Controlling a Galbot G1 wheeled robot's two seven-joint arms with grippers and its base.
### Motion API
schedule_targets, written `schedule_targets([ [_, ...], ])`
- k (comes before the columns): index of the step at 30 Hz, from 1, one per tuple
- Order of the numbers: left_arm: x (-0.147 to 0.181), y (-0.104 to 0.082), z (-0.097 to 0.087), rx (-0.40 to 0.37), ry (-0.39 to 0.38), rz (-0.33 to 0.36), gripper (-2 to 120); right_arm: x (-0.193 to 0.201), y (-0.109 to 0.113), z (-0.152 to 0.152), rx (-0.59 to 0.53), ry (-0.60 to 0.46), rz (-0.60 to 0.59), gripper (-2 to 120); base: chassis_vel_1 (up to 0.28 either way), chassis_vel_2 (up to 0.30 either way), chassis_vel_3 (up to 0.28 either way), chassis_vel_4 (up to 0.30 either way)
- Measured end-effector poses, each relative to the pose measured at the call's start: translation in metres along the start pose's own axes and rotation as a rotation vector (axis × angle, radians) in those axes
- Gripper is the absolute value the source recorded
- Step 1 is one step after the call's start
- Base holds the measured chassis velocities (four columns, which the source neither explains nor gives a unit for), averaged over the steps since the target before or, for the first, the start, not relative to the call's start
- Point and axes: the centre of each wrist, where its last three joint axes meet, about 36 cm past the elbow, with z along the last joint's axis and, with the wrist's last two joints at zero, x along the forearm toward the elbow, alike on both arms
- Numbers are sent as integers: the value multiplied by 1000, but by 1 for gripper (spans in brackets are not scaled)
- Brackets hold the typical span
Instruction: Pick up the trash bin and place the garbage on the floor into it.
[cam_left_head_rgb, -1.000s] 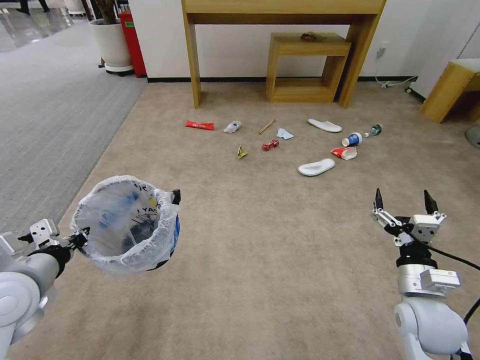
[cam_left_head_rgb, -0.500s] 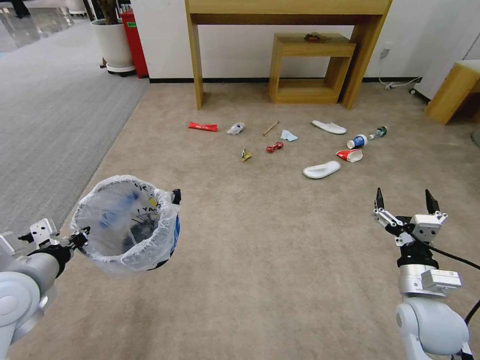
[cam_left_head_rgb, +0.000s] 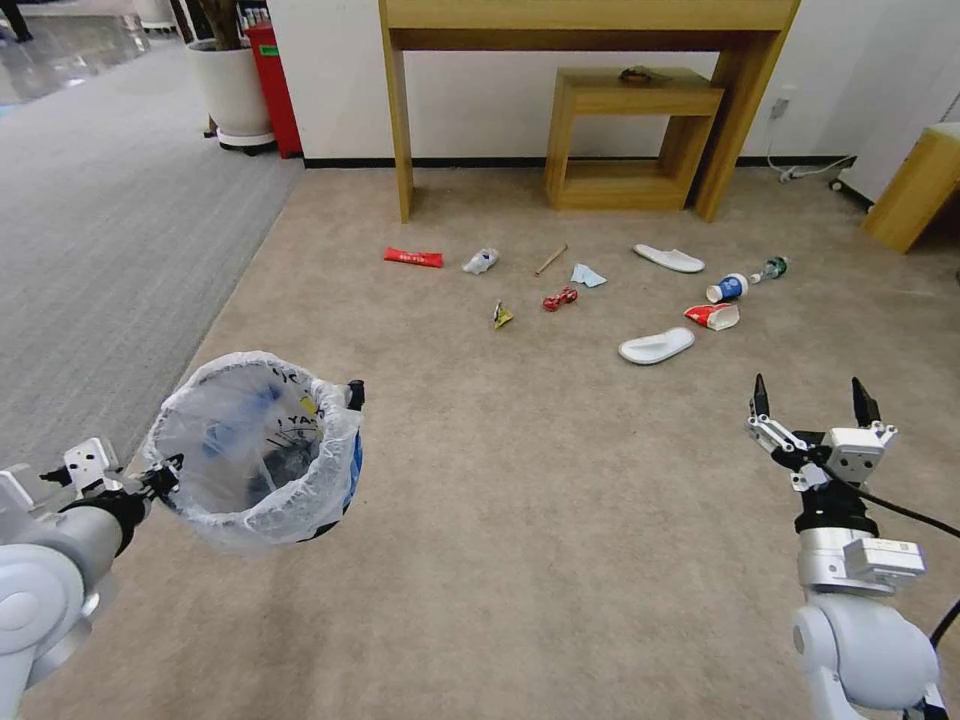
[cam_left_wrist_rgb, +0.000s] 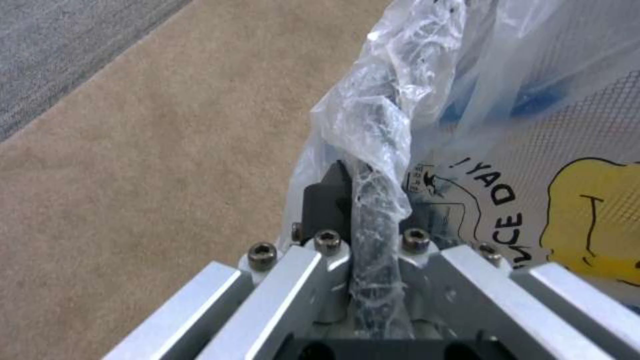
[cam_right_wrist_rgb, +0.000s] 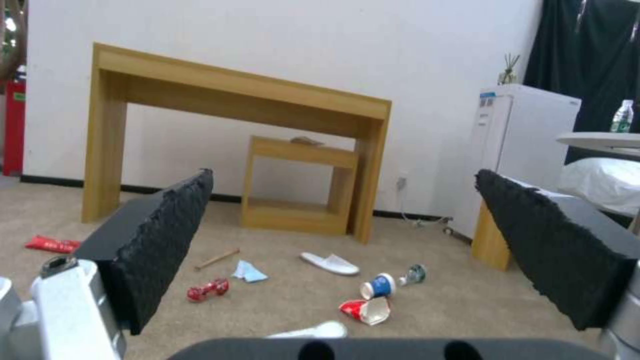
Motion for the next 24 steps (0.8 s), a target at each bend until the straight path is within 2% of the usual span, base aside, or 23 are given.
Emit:
schedule_targets([
  [13,-1,-4,4,-5,7,6,0,-1,0,0,-2,-3,0,100,-31,71,36,-69],
  [24,0,-4,4,-6,7,7,0,-1,0,-1,-2,-4,-4,100,-81,71,73,-70],
])
